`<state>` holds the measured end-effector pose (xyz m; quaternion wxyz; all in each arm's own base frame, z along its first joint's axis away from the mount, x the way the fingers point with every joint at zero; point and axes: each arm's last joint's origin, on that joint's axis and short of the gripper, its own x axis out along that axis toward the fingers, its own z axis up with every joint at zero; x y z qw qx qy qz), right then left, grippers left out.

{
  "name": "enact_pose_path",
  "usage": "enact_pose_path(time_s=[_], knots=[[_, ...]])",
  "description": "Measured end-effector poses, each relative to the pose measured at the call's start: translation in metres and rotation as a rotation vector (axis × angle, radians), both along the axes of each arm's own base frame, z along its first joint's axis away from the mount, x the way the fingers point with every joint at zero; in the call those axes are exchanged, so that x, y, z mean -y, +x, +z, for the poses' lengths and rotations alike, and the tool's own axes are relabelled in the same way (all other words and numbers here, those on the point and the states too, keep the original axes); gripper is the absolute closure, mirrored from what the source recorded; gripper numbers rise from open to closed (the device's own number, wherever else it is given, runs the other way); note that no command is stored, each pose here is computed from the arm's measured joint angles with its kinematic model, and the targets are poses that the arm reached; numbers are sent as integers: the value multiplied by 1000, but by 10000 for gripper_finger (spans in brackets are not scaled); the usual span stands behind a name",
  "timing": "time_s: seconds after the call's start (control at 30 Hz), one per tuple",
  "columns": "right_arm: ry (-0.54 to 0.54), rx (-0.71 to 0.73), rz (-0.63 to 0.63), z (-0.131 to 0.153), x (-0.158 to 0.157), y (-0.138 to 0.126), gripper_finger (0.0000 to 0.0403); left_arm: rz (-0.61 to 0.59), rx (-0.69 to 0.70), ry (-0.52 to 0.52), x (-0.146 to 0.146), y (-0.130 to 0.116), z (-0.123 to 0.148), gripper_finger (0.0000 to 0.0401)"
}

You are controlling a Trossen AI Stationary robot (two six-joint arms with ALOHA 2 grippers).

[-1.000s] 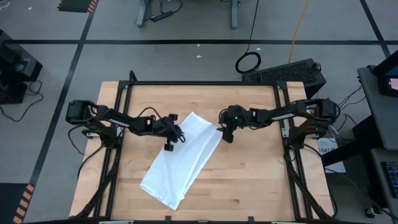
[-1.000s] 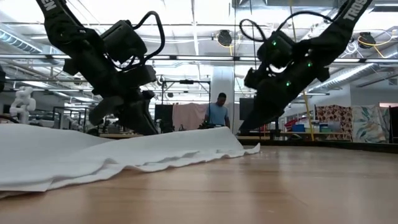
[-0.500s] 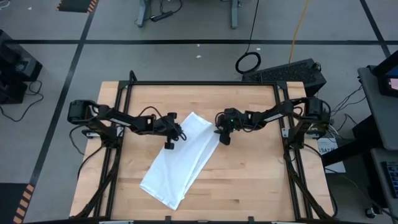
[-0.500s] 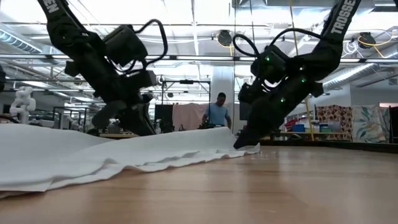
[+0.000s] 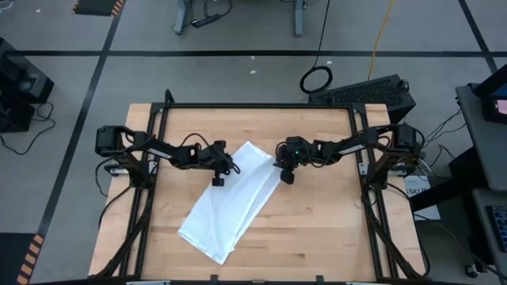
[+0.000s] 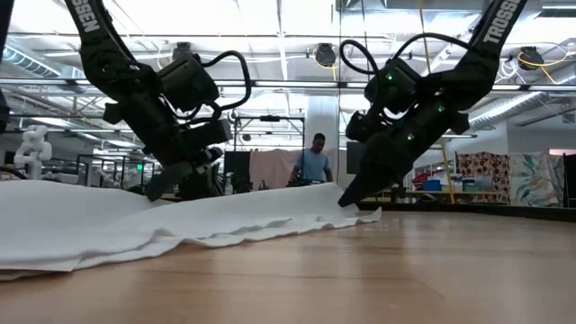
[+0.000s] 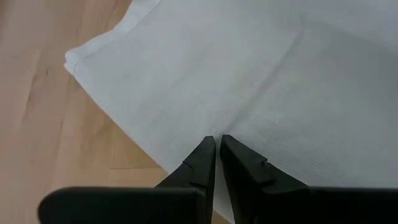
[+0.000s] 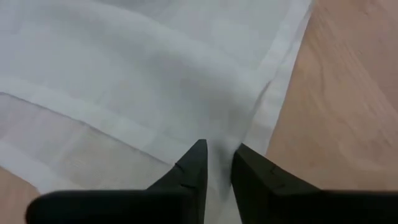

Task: Roll napkin
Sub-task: Fold the white table napkin

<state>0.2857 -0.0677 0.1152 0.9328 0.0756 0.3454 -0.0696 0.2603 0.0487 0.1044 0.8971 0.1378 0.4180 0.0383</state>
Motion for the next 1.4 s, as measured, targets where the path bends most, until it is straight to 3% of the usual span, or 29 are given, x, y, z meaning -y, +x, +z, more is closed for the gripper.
enact_pose_path(time_s=[0.27, 0.43, 0.6, 0.77, 1.3, 1.4], knots=[[12, -45, -1, 10, -1, -8, 398, 16, -3, -10, -6, -2, 0, 360], [33, -43, -23, 28, 0, -18, 396, 13, -1, -4, -6, -1, 0, 360], [143, -26, -3, 41, 3, -28, 401, -2, 11, 3, -6, -1, 0, 360], [223, -101, -3, 43, 8, -35, 399, -47, 44, -28, -4, 2, 1, 360], [225, -179, -38, 38, 19, -43, 399, -57, 173, -65, 1, 26, 27, 360], [232, -201, -37, 37, 18, -44, 399, -79, 144, -84, 4, 28, 18, 360]])
